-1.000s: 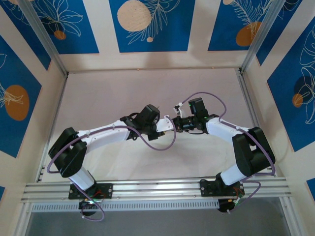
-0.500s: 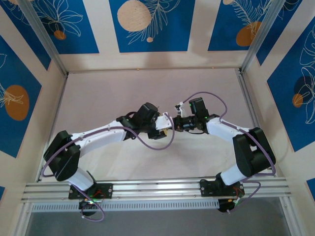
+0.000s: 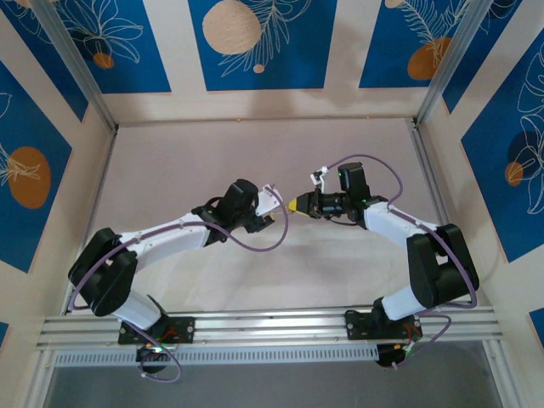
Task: Unlock with the key
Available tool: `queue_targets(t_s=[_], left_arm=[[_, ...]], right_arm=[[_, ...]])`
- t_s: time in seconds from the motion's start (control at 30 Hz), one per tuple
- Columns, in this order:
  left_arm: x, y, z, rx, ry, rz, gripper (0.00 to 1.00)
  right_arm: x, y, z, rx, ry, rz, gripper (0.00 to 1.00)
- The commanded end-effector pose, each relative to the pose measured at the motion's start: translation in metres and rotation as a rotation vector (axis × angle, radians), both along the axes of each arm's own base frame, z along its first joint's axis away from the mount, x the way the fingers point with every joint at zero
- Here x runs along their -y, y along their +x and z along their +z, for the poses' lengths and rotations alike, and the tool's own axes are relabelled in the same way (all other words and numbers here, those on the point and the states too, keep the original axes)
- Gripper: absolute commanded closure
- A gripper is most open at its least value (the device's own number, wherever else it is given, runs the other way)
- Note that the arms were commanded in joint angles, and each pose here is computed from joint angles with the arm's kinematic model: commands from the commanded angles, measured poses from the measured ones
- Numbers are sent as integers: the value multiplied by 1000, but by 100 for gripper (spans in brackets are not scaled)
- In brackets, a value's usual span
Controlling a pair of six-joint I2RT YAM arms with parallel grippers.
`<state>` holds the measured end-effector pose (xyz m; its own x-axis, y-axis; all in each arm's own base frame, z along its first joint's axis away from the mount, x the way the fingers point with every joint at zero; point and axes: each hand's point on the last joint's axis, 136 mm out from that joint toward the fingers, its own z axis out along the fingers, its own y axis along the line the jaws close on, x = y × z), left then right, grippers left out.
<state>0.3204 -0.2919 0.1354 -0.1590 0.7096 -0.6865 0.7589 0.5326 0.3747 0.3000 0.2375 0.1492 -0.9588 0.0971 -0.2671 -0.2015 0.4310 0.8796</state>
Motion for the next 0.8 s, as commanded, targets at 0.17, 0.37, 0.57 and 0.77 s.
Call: queue_targets(t_s=[0.17,0.37,0.57,0.77], left_arm=[[-3,11,27,-75,-407,33,22],[2,0,28,-189,-462,-34,20],[6,-3,26,-262,-503,-49,19],[6,1,20,-282,-504,-30,19]], right_arm=[[-2,-7,20,-21,98,19,92],[-1,-6,20,-18,103,7,92],[-1,-5,22,-21,121,7,92],[-2,-7,28,-22,146,15,92]])
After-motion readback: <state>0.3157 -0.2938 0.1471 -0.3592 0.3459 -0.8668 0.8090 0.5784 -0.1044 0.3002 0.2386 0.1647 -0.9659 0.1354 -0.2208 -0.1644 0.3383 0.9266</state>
